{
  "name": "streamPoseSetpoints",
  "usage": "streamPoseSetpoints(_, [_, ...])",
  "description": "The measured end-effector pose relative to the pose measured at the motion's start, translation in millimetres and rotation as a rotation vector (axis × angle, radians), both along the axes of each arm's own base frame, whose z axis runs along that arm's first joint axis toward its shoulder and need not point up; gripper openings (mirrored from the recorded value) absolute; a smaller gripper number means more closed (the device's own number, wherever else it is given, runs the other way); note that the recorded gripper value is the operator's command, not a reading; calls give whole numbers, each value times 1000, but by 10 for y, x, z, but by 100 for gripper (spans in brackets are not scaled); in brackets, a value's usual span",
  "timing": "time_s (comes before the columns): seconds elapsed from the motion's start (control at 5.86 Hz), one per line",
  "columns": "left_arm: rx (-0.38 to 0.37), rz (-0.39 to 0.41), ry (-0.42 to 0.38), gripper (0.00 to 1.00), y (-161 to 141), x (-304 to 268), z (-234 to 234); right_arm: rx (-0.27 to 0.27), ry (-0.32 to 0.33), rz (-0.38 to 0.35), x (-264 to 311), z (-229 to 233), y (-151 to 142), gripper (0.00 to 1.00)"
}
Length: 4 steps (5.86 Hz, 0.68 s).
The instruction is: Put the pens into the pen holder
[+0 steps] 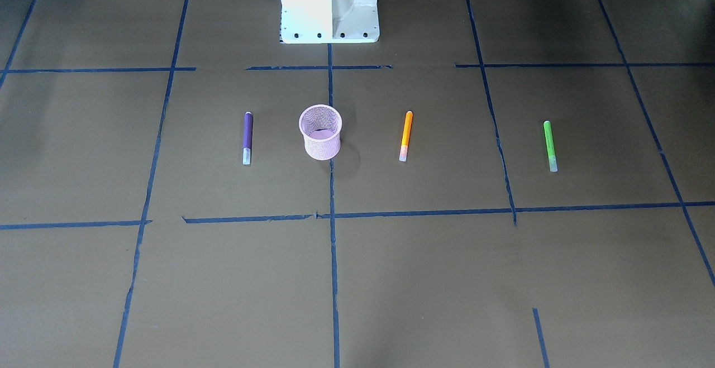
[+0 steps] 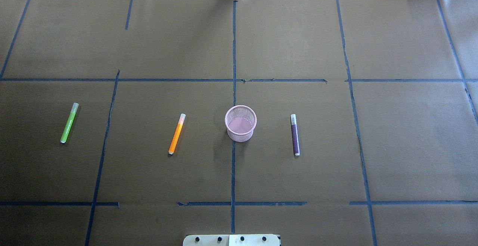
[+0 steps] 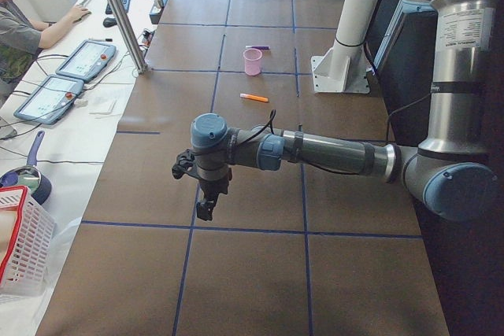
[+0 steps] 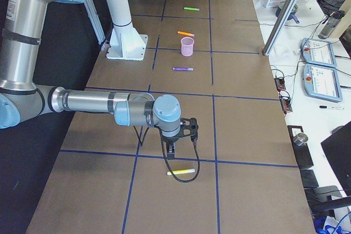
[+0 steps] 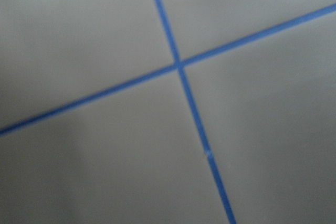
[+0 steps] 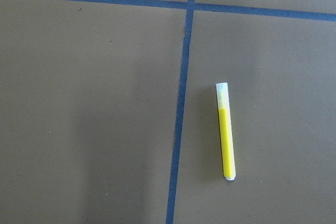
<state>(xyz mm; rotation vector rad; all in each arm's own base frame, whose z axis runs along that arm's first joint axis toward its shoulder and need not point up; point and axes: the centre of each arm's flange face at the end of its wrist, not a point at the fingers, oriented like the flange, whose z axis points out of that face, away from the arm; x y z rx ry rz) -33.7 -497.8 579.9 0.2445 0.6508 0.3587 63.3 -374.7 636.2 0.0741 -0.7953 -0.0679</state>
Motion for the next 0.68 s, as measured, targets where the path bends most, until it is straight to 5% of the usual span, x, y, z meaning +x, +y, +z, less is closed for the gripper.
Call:
streamPoseSetpoints(0.17, [49,-12,13,100,-110,49,-156,3,0,-6,-22,-4,-8,100])
streamPoseSetpoints(0.68, [16,2,141,100,-145,953,-319,2,-1,-18,-67,1,-16,100])
